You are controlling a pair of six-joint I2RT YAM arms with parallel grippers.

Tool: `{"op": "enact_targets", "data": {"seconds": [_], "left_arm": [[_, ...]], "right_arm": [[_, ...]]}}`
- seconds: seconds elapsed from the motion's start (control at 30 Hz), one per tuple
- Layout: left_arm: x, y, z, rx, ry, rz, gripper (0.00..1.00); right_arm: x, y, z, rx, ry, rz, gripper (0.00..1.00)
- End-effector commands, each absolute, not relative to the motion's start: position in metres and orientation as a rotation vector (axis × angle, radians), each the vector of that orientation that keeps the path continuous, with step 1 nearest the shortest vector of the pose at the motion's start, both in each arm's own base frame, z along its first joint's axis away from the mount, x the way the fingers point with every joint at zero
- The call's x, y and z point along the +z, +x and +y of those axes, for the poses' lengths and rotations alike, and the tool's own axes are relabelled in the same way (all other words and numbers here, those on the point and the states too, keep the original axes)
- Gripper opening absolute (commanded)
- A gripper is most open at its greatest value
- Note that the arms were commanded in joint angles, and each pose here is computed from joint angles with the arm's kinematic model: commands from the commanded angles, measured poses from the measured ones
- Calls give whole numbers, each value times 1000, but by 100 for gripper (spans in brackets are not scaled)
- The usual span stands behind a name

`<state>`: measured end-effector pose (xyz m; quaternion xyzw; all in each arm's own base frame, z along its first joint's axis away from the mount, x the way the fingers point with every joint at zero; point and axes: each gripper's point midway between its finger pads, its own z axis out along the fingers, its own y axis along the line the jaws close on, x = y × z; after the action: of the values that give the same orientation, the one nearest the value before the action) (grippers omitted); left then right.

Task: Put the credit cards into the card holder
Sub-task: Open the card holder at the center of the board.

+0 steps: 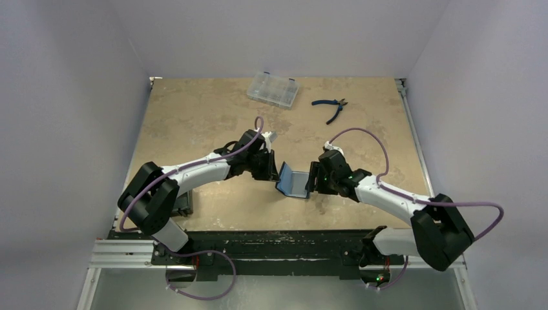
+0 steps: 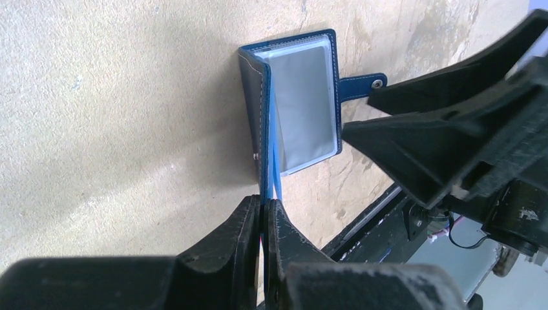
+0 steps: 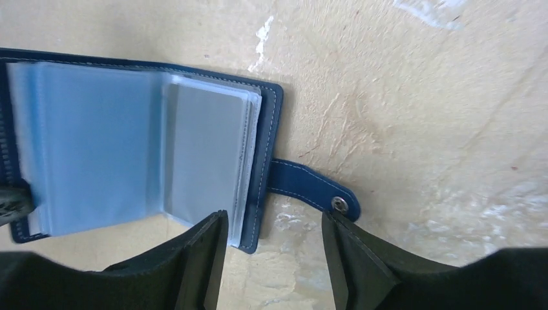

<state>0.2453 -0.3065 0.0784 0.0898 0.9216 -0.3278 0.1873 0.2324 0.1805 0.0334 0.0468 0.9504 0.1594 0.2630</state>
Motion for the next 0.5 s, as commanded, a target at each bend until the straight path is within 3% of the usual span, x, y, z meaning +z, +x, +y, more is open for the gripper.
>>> {"op": "enact_targets", "data": {"seconds": [0.0,0.13,0.33,0.47], "left_arm": [[89,249,-305,-936,277,2539,0],[88,250,-301,-925,263,2554,1],[105,262,-275,-773,270,2537,32],[136,268,-270,-741,294,2470,44]], "right_arm": [[84,247,187,485,70,2420,65],[111,251,230,759,-55,2337,64],[91,255,247,832,-84,2383,47],[86,254,244,802,-96,2401,43]]}}
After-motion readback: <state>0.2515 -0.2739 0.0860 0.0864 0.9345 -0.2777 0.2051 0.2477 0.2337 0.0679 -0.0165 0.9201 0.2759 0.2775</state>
